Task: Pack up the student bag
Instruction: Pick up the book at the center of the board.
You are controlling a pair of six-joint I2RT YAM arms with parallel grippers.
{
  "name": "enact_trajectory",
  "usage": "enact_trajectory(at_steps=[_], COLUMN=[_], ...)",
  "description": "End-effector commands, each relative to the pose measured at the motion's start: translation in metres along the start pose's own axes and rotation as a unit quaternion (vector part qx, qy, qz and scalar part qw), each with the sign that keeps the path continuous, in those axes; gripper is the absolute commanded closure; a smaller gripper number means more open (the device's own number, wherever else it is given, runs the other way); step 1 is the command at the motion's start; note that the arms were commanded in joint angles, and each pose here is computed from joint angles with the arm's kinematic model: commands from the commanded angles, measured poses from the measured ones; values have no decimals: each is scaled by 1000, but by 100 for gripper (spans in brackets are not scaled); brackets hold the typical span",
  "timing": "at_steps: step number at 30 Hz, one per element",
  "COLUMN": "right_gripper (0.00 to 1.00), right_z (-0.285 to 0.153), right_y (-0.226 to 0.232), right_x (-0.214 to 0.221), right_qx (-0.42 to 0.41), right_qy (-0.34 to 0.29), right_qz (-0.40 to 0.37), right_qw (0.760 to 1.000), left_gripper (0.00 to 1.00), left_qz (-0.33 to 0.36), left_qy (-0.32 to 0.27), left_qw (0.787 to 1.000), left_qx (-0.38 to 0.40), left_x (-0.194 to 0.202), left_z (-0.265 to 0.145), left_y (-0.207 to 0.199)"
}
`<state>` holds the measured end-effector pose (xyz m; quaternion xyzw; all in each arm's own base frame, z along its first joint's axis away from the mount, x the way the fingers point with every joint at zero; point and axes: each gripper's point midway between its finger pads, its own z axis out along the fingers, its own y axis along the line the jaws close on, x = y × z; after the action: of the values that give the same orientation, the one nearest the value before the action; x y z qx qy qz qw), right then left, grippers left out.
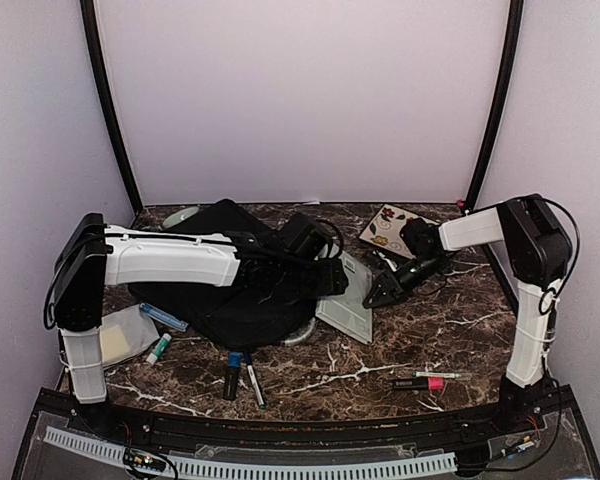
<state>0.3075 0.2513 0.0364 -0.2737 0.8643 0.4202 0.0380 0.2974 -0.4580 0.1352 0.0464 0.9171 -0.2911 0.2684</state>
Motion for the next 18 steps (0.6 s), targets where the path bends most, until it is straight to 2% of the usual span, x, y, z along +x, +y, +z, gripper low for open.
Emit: enact_trajectory(at_steps=[1,5,11,15,18], right_gripper=[55,55,55,55,54], right_z=[30,40,48,51,52], right_y=[32,26,18,16,14], right_x=[-14,-16,-13,-8,-7], right_qx=[-55,-42,-29,-25,-22], right_qy=[12,17,24,31,33], right_qz=[-37,-35,-31,-29,-31], right_qw=[998,998,999,999,999], left_gripper=[28,28,27,28,36], left_qz=[-25,-49,-83,-130,-127], left_qy=[-1,27,29,43,26], left_qw=[999,998,995,991,989], left_qx=[25,-19,-41,1,71], left_x=[7,28,37,48,41], left_z=[-16,-18,-24,-13,-9], left_y=[-9,28,66,81,65])
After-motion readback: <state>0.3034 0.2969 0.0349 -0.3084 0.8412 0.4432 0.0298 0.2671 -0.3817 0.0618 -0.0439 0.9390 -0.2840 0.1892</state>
